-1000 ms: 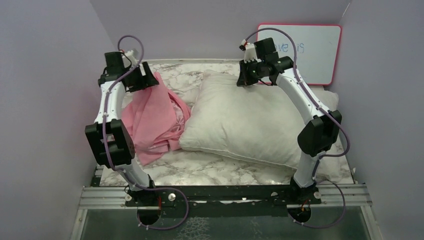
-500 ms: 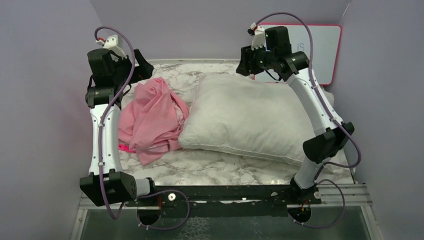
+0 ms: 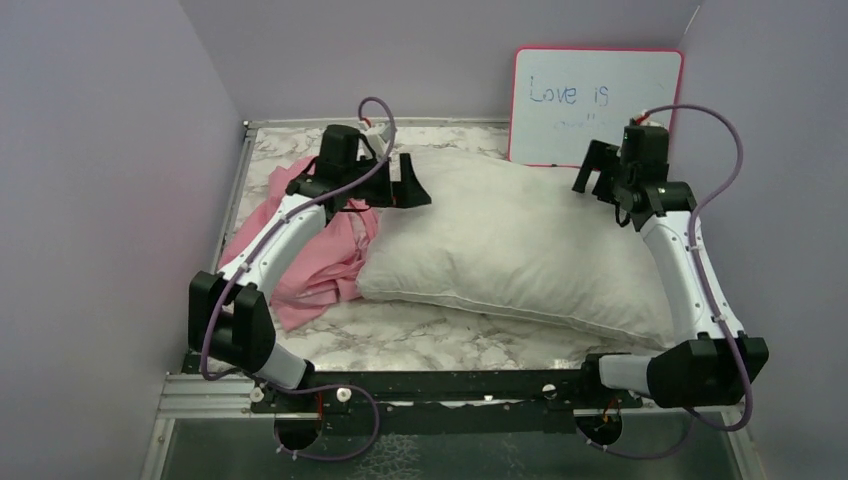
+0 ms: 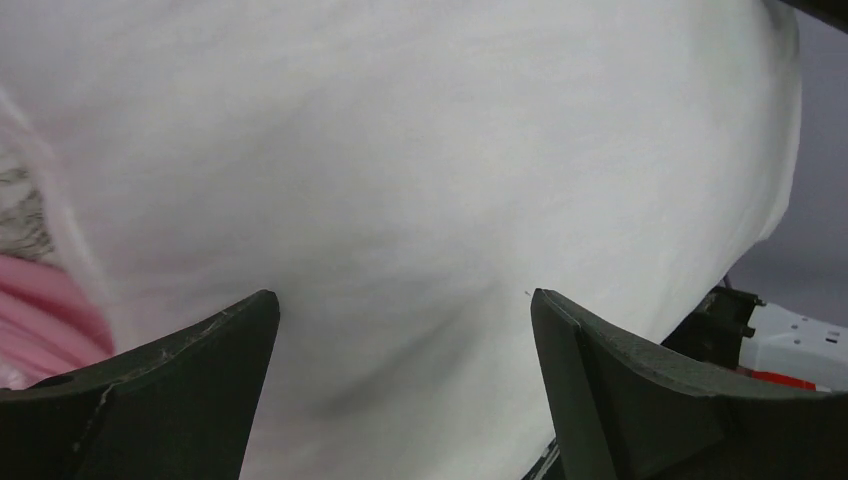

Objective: Remove the pillowcase from the pillow
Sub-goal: Adjust the pillow at the center of the board, then reset both arms

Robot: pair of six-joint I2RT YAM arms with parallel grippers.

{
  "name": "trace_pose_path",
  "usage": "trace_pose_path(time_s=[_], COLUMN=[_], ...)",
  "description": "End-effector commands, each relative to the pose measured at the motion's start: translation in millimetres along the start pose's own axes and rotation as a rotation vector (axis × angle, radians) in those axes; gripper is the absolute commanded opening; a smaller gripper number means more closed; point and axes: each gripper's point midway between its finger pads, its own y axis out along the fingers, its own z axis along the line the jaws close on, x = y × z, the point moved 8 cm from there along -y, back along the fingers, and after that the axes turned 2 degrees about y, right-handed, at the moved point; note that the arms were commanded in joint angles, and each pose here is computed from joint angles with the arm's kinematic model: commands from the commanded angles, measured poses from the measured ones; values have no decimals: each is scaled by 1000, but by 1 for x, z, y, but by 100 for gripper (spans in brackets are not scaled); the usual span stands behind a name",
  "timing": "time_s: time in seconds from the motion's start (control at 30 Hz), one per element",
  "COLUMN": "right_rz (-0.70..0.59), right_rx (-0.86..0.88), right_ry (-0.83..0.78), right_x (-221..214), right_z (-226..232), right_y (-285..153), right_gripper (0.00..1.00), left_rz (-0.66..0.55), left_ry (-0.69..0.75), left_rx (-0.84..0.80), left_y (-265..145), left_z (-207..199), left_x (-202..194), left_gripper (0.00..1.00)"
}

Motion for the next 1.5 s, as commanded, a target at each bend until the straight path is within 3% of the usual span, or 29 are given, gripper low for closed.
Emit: trace_pose_path(time_s=[0.0, 0.1, 0.2, 0.33, 0.43, 0.53, 0.7, 0.9, 1.13, 1.47], right_rz=[329, 559, 602, 389, 210, 71, -92, -279, -325, -310], right_rx=[310, 359, 243, 202, 238, 386, 592, 589, 608, 623], right_ry=[140, 259, 263, 149, 94, 36, 28, 32, -38, -39], right_x=[-74, -136, -148, -88, -35, 11, 48, 68, 69, 60], right_z=[24, 30, 22, 19, 24, 37, 52, 46, 43, 44], right_y=[25, 46, 56, 49, 31, 3, -38, -71, -82, -76], right_gripper=[94, 93, 95, 96, 96, 96, 100, 100, 100, 100], left_rz=[61, 89, 154, 165, 83, -20, -270, -476, -593, -651], left_ry=[38, 0, -35, -43, -31, -18, 14, 88, 138, 104], left_rx=[-50, 78, 92, 110, 139, 187, 408, 688, 770, 819], left_y=[32, 45, 50, 46, 37, 21, -27, -109, -160, -179], left_z=[-14, 0, 9, 10, 3, -9, -22, -43, -58, -56], left_x=[-17, -42, -68, -81, -67, -41, 5, 48, 54, 44], left_gripper=[99, 99, 99, 99, 99, 99, 99, 99, 99, 99])
